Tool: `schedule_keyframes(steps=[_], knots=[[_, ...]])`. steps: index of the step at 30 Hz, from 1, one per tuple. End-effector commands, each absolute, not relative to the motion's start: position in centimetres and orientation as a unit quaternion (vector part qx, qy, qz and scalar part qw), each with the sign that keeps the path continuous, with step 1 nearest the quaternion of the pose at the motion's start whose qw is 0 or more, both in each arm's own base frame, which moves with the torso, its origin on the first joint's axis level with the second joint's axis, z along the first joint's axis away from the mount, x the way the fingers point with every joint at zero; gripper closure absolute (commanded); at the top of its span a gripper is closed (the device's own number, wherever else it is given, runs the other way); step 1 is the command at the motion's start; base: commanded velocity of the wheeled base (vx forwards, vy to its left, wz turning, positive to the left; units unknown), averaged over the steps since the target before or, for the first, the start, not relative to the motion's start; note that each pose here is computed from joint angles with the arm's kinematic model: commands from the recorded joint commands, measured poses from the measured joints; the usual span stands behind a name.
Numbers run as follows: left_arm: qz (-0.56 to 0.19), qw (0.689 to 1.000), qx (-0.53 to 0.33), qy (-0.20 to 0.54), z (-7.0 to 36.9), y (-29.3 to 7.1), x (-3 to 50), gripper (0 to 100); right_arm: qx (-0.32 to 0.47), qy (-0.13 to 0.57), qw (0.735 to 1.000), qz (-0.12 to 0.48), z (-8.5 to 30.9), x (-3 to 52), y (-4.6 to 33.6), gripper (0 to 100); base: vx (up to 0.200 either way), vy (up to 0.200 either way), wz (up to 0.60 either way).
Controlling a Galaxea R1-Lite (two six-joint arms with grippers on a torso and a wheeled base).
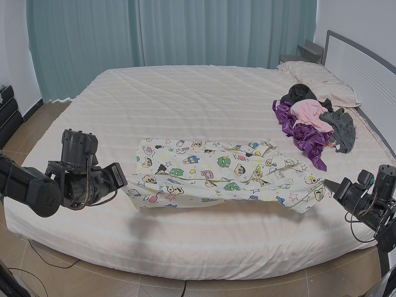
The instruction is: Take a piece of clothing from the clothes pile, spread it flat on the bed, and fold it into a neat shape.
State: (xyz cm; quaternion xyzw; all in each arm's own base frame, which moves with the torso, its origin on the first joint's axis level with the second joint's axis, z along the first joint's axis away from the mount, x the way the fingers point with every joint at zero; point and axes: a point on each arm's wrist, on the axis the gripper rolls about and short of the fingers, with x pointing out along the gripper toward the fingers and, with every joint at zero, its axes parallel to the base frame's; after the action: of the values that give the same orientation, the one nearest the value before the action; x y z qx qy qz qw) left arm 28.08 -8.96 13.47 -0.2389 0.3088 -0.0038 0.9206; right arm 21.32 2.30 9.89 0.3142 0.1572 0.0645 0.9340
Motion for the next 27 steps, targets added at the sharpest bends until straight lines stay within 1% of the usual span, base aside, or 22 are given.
schedule_keyframes(steps=[1,4,6,13,20,27], knots=[[-0.004,0.922,-0.242,0.301,14.0,-8.8,27.9,100,0.314,0.152,0.935,0.069,10.2,20.9,2.3,100,0.000,0.000,0.00],[-0.005,0.922,-0.242,0.303,14.5,-8.6,27.0,100,0.314,0.155,0.934,0.072,10.2,20.5,2.3,100,0.000,0.000,0.00],[0.002,0.916,-0.234,0.325,14.5,-8.3,26.1,100,0.313,0.160,0.934,0.071,10.0,20.3,2.3,100,0.000,0.000,0.00],[0.009,0.911,-0.228,0.343,14.6,-8.0,25.1,100,0.306,0.180,0.933,0.064,9.3,19.4,2.2,100,0.000,0.000,0.00],[0.011,0.904,-0.221,0.367,13.2,-8.1,24.8,100,0.299,0.198,0.931,0.063,8.6,18.7,2.2,100,0.000,0.000,0.00],[0.027,0.884,-0.202,0.421,9.8,-8.6,25.8,100,0.292,0.228,0.927,0.061,7.6,18.2,2.1,100,0.000,0.000,0.00]])
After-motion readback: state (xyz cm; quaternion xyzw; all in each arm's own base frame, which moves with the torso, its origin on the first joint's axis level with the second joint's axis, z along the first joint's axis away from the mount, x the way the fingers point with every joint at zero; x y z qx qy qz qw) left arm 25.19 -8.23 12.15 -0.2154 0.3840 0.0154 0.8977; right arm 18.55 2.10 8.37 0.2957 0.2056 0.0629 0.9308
